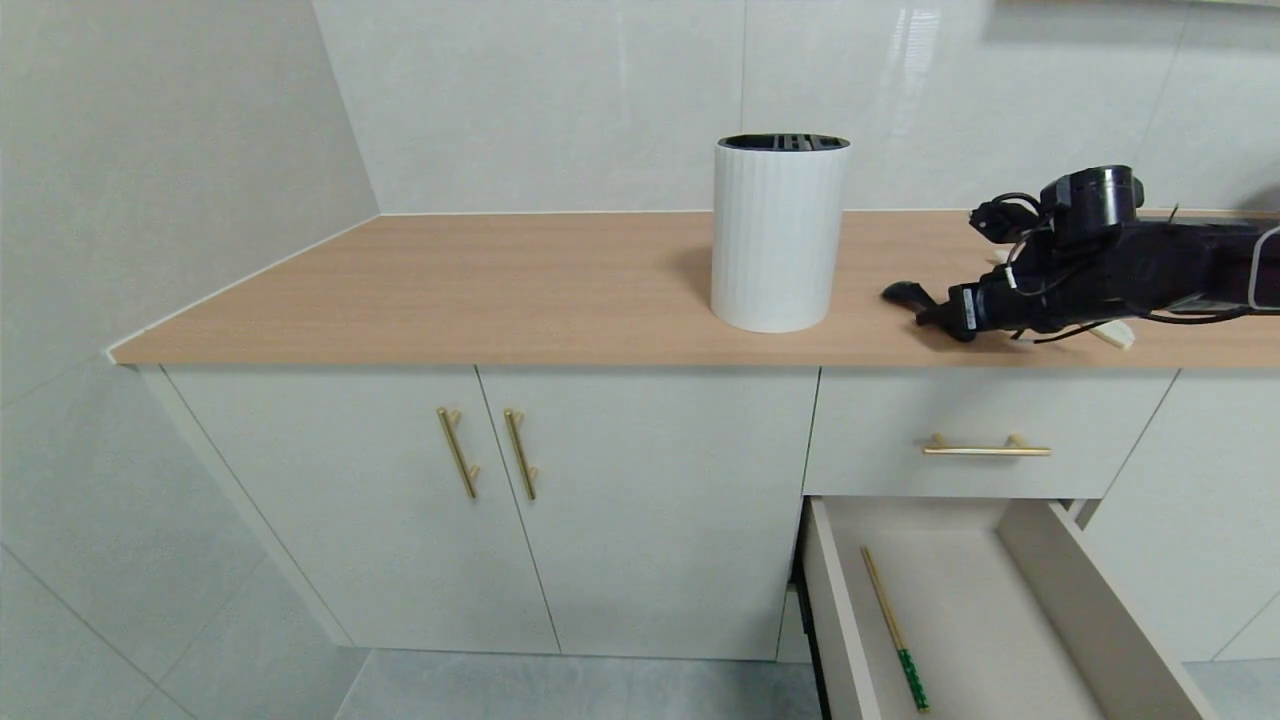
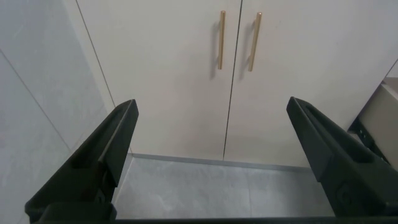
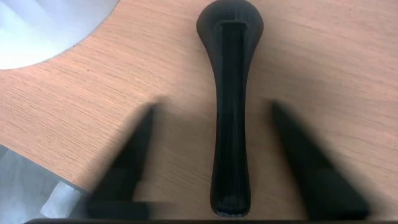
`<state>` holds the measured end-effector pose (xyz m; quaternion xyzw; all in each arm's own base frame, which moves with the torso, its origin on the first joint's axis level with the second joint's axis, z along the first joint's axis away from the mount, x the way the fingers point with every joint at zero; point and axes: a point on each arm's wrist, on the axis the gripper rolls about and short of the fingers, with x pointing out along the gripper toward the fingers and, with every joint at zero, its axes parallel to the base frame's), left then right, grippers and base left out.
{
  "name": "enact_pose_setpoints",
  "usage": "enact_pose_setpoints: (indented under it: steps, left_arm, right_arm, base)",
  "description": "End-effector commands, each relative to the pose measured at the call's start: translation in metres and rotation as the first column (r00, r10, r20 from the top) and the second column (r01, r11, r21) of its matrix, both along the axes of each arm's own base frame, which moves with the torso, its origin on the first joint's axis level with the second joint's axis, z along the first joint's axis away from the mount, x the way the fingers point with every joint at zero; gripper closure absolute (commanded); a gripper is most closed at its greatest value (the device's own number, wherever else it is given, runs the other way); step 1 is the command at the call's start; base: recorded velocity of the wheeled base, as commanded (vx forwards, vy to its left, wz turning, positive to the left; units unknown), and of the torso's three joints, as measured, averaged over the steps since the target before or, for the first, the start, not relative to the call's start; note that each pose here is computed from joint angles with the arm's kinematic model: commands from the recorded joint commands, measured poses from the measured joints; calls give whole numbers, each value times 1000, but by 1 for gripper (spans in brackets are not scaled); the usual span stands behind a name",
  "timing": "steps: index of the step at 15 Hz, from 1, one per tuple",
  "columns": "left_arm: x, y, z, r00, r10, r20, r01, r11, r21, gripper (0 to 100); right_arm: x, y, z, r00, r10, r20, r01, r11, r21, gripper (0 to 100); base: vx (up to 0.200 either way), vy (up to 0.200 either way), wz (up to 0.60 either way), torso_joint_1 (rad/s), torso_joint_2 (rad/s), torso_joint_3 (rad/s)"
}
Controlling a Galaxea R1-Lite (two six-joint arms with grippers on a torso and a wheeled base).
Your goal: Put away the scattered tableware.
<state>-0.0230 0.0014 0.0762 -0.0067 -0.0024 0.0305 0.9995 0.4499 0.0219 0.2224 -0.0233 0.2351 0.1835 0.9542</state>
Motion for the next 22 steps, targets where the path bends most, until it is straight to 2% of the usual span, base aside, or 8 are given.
enact_pose_setpoints:
  steps: [1,5,8,10,12,14,17,22]
  left_arm:
    - [0,0,0,1000,0,0,0,1000,-1,0]
    - [0,0,0,1000,0,0,0,1000,-1,0]
    - [0,0,0,1000,0,0,0,1000,-1,0]
    - [0,0,0,1000,0,0,0,1000,-1,0]
    - [0,0,0,1000,0,0,0,1000,-1,0]
    - [0,0,0,1000,0,0,0,1000,-1,0]
    - [0,0,0,1000,0,0,0,1000,-1,0]
    - [0,0,0,1000,0,0,0,1000,-1,0]
  right_arm:
    - [1,0,-2,1000,1,-7,-1,1000,0,100]
    - [2,0,-5,1000,-3,-13,3,1000,-3,100]
    - [-15,-1,21,998,-60,26,60,998,-14,100]
    - [-46,-4,53,992,-120,34,120,993,8,100]
    - [-100,-7,87,986,-168,-8,168,985,36,100]
    - [-148,-15,95,978,-205,-39,207,977,58,100]
    - [-214,-17,86,974,-215,-76,220,974,52,100]
    - [-282,-17,18,938,-216,-270,230,973,21,100]
  base:
    - [0,0,0,0,0,0]
    - [0,0,0,0,0,0]
    - [0,0,0,0,0,0]
    - [0,0,0,0,0,0]
    - [0,0,0,0,0,0]
    - [0,0,0,0,0,0]
    - [0,0,0,0,0,0]
    - [0,0,0,0,0,0]
